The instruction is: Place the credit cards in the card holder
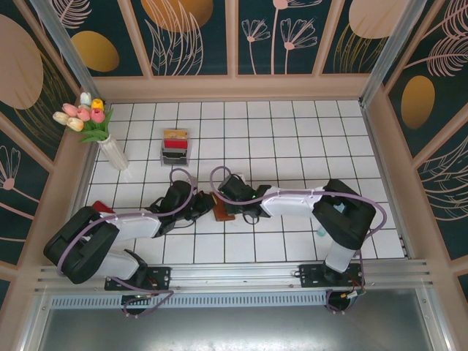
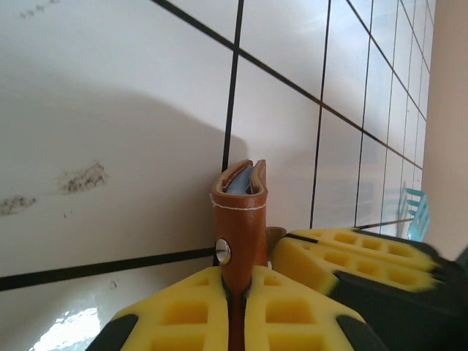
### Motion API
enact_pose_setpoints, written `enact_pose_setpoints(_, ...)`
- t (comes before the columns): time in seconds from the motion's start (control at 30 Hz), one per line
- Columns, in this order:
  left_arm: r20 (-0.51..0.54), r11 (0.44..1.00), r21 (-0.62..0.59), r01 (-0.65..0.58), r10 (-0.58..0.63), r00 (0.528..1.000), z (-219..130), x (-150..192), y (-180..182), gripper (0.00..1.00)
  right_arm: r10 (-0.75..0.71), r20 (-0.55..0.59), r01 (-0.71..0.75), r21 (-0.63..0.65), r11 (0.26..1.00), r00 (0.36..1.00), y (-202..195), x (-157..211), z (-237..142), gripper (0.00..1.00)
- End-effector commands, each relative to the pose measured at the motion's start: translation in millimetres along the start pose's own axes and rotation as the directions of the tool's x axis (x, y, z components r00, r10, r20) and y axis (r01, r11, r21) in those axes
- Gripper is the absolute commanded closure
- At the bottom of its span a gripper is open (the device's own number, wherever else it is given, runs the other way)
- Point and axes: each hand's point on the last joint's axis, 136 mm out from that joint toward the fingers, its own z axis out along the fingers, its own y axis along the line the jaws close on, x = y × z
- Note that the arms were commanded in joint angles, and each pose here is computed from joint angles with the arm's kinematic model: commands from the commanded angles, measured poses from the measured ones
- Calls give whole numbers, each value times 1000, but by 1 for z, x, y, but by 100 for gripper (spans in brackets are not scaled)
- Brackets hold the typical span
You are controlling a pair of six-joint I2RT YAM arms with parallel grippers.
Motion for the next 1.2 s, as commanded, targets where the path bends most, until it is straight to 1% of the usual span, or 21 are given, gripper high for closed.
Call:
enact_pose_setpoints(0.0, 61, 1000, 1, -23, 23, 998, -3, -13, -3, 100, -30, -134, 66, 268, 961, 991, -74, 40, -4, 94)
enact_pose_setpoints(0.1, 58, 1000, 3, -29, 29, 998, -2, -13, -4, 100, -25, -110, 55, 278, 959, 994, -77, 33, -13, 96)
enact_pose_setpoints(0.17, 40, 999, 16, -43, 43, 998, 1, -11, -7, 100, -22, -74, 39, 241, 970, 997, -70, 23, -22, 95)
enact_pose_setpoints(0.23, 19, 998, 18, -58, 58, 998, 4, -9, -8, 100, 3, -35, 3, 189, 982, 999, -61, 9, -31, 88)
enact_pose_setpoints(0.27, 9, 998, 16, -66, 66, 998, 6, -8, -8, 100, 18, -30, -13, 144, 989, 999, -55, 4, -34, 86)
enact_pose_setpoints(0.3, 3, 997, 12, -73, 73, 997, 7, -7, -7, 100, 38, -31, -35, 95, 995, 999, -51, 0, -35, 81)
enact_pose_setpoints(0.33, 1, 997, 12, -76, 76, 997, 8, -7, -7, 100, 60, -35, -58, 53, 997, 998, -47, -2, -36, 73)
enact_pose_setpoints(0.4, -6, 997, 2, -83, 83, 997, 10, -7, -5, 100, 113, -42, -114, -21, 993, 993, -42, -7, -37, 62)
enact_pose_setpoints(0.47, -21, 996, -5, -86, 86, 996, 12, -5, -3, 100, 129, -53, -134, -106, 985, 990, -31, -12, -39, 51)
enact_pose_setpoints(0.57, -32, 996, -1, -91, 91, 995, 15, -4, -5, 100, 105, -93, -124, -226, 966, 990, -5, -16, -42, 47)
enact_pose_setpoints(0.67, -34, 995, 0, -95, 95, 995, 16, -5, -6, 100, 92, -97, -114, -247, 962, 991, 6, -19, -40, 43)
enact_pose_setpoints(0.73, -32, 995, 1, -99, 99, 995, 16, -6, -8, 100, 87, -107, -110, -234, 966, 990, 6, -17, -34, 41)
enact_pose_setpoints(0.83, -32, 995, -2, -98, 98, 995, 15, -6, -7, 100, 86, -122, -105, -164, 981, 989, -4, -11, -22, 41)
enact_pose_setpoints(0.9, -32, 995, -4, -101, 101, 994, 15, -6, -7, 100, 90, -122, -102, -102, 990, 988, -16, -6, -16, 44)
enact_pose_setpoints(0.93, -32, 995, -6, -103, 102, 994, 15, -6, -7, 100, 89, -121, -100, -88, 991, 989, -19, -6, -14, 47)
enact_pose_setpoints(0.97, -32, 994, -8, -106, 106, 994, 14, -6, -7, 99, 88, -115, -98, -84, 992, 989, -21, -6, -14, 54)
enact_pose_setpoints(1.03, -36, 994, -18, -109, 109, 993, 15, -6, -5, 96, 92, -99, -101, -90, 991, 991, -20, -10, -16, 71)
enact_pose_setpoints(1.07, -36, 993, -24, -113, 112, 993, 15, -6, -5, 93, 95, -84, -103, -101, 989, 992, -19, -13, -19, 77)
enact_pose_setpoints(1.17, -15, 992, -63, -114, 113, 993, 11, -11, -3, 64, 106, -45, -112, -160, 981, 993, -15, -22, -30, 90)
